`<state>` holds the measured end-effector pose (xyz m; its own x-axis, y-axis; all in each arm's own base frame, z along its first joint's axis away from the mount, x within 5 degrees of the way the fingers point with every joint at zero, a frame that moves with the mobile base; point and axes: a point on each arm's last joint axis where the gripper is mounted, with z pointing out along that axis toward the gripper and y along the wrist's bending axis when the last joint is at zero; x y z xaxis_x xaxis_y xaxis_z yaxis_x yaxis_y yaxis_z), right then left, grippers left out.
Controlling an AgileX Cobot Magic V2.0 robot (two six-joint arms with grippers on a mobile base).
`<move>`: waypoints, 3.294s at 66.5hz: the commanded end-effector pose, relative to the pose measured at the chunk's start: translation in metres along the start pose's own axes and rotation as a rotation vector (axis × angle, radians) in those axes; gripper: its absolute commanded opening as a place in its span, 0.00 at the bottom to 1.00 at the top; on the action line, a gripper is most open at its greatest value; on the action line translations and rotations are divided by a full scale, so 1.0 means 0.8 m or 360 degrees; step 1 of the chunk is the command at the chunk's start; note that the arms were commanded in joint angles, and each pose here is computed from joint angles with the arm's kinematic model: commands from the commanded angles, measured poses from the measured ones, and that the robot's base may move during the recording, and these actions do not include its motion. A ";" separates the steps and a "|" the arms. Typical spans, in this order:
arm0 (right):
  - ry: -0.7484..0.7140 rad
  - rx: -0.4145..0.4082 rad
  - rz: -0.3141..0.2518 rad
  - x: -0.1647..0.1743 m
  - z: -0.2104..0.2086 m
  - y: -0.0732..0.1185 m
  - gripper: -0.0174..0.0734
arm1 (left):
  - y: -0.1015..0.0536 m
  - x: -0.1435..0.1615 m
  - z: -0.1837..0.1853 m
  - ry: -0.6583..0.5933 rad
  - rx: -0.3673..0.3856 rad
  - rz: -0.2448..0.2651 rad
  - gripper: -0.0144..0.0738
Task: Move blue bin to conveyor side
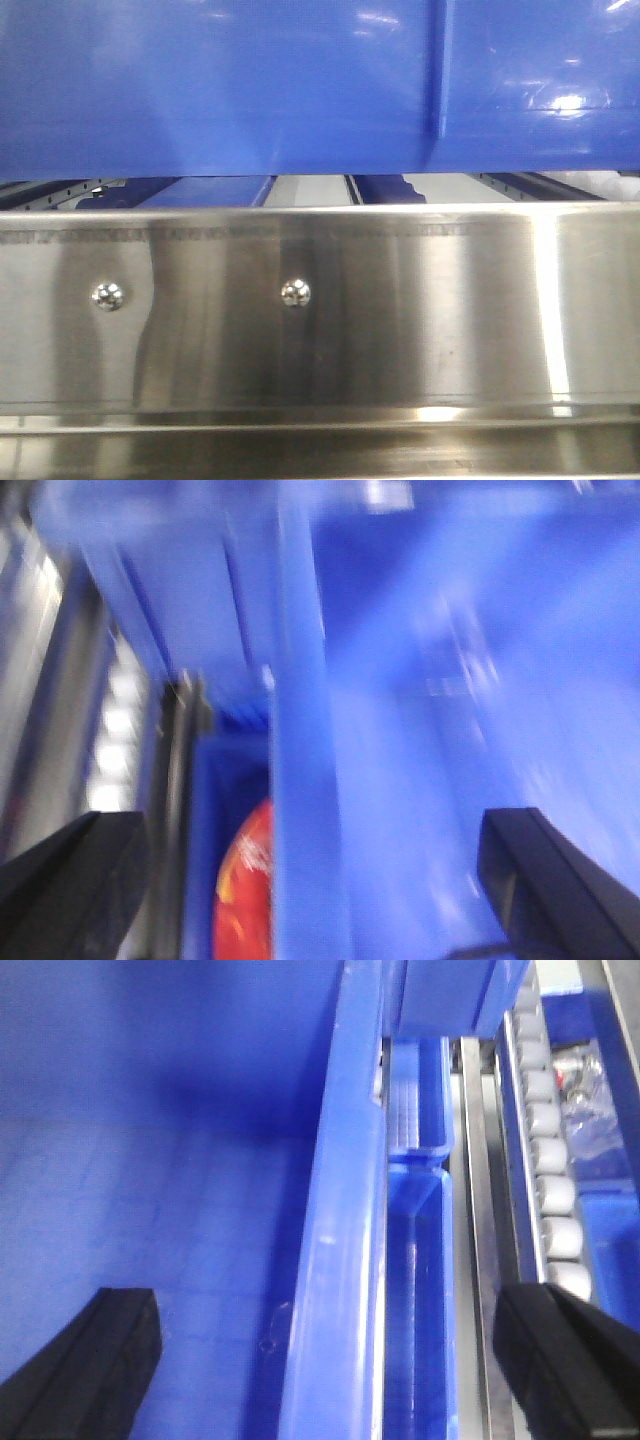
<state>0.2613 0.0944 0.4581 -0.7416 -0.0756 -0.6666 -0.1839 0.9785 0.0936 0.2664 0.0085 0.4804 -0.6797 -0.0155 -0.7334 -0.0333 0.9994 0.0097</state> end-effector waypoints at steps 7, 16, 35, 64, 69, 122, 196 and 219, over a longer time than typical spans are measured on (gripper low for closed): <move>0.0015 0.0018 0.0020 -0.005 0.014 0.000 0.81 | 0.003 -0.006 0.017 0.0031 -0.0036 0.0013 0.79; 0.0054 0.0009 0.0024 -0.005 0.026 0.002 0.81 | 0.002 -0.006 0.034 0.0082 -0.0035 0.0014 0.79; 0.0150 0.0029 0.0023 -0.001 0.053 0.003 0.81 | 0.002 0.005 0.069 0.0222 -0.0040 0.0020 0.78; 0.0226 0.0045 0.0033 -0.001 0.079 0.004 0.81 | 0.002 0.006 0.073 0.0236 -0.0040 0.0020 0.78; 0.0226 0.0045 0.0033 -0.001 0.079 0.004 0.81 | 0.002 0.006 0.073 0.0236 -0.0032 0.0017 0.78; 0.0169 0.0033 0.0036 -0.002 0.061 0.003 0.81 | -0.005 0.008 0.095 0.0306 0.0030 -0.0003 0.78; 0.0163 0.0032 0.0036 -0.002 0.059 0.003 0.11 | -0.005 0.011 0.103 0.0336 0.0039 -0.0007 0.15; -0.0067 -0.0017 0.0043 0.001 -0.009 -0.001 0.10 | -0.005 0.010 0.032 0.0128 0.0041 -0.0005 0.15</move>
<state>0.2738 0.0999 0.4340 -0.8128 -0.0617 -0.5793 -0.1478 0.9837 0.1027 0.3019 0.0085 0.4275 -0.8216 -0.0233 -0.5696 -0.0283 0.9996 0.0000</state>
